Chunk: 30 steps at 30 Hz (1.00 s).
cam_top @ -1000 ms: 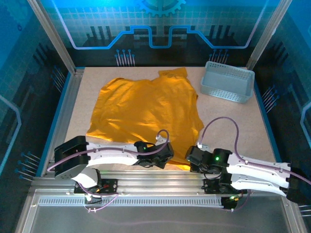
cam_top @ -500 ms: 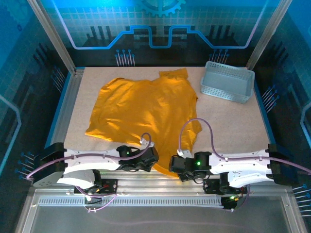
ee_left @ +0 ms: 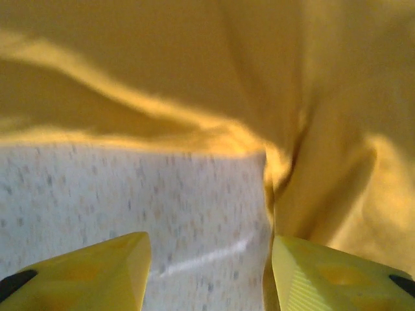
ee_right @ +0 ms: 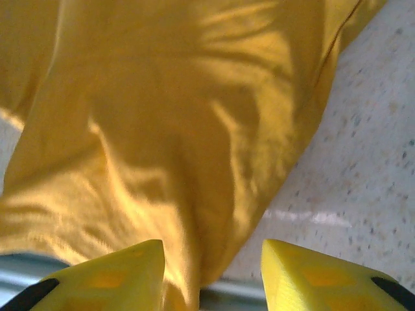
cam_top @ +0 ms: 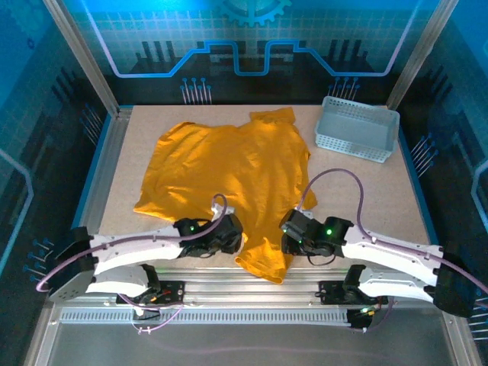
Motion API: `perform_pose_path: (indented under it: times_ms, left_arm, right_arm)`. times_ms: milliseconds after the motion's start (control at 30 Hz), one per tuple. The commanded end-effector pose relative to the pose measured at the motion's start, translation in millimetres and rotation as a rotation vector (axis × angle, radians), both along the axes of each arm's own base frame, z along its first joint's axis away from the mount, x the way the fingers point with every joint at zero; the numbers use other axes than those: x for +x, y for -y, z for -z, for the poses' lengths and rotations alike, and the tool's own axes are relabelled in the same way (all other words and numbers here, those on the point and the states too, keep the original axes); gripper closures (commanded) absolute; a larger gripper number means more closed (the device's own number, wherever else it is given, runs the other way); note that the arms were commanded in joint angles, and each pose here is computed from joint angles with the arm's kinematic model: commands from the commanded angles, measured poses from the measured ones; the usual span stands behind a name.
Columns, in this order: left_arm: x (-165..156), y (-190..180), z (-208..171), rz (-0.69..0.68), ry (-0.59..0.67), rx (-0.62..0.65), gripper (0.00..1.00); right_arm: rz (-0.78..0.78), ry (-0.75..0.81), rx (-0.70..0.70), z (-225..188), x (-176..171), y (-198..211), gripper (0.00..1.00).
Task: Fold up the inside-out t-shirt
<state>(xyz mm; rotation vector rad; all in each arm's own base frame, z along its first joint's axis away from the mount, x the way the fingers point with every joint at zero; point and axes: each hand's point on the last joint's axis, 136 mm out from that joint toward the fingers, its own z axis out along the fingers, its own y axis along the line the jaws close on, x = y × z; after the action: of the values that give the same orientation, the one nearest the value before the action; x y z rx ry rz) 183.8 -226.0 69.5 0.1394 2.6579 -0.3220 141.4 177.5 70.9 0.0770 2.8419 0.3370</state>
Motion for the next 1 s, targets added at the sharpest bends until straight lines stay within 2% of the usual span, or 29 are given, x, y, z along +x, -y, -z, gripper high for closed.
perform_pose_path:
  times_ms: [0, 133, 267, 433, 600, 767, 967]
  left_arm:
    - [37.0, 6.5, -5.3, -0.043, 0.038, -0.029, 0.47]
    - [59.4, 1.5, 12.9, -0.072, 0.002, -0.014, 0.46]
    - [64.4, -9.3, 37.3, -0.121, -0.079, -0.031, 0.45]
    - [56.1, -31.7, 67.8, -0.187, -0.175, 0.034, 0.43]
    - [49.8, -52.5, 78.1, -0.250, -0.210, 0.015, 0.43]
    - [54.0, -43.0, 51.1, -0.179, -0.148, -0.042, 0.42]
    - [82.7, -45.2, -18.6, -0.162, 0.022, -0.102, 0.35]
  right_arm:
    - [-0.027, 0.002, 0.042, 6.9, 14.6, -12.3, 0.56]
    - [-0.015, -0.025, 0.020, 24.3, 23.5, -15.3, 0.56]
    - [0.018, -0.084, -0.007, 48.3, 21.7, -9.9, 0.57]
    - [0.127, -0.160, -0.121, 71.4, 20.8, 30.1, 0.57]
    - [0.198, -0.151, -0.191, 67.9, 29.1, 67.9, 0.57]
    - [0.183, -0.072, -0.153, 43.2, 47.8, 74.9, 0.55]
    - [0.111, 0.047, -0.005, -9.1, 73.8, 42.8, 0.52]
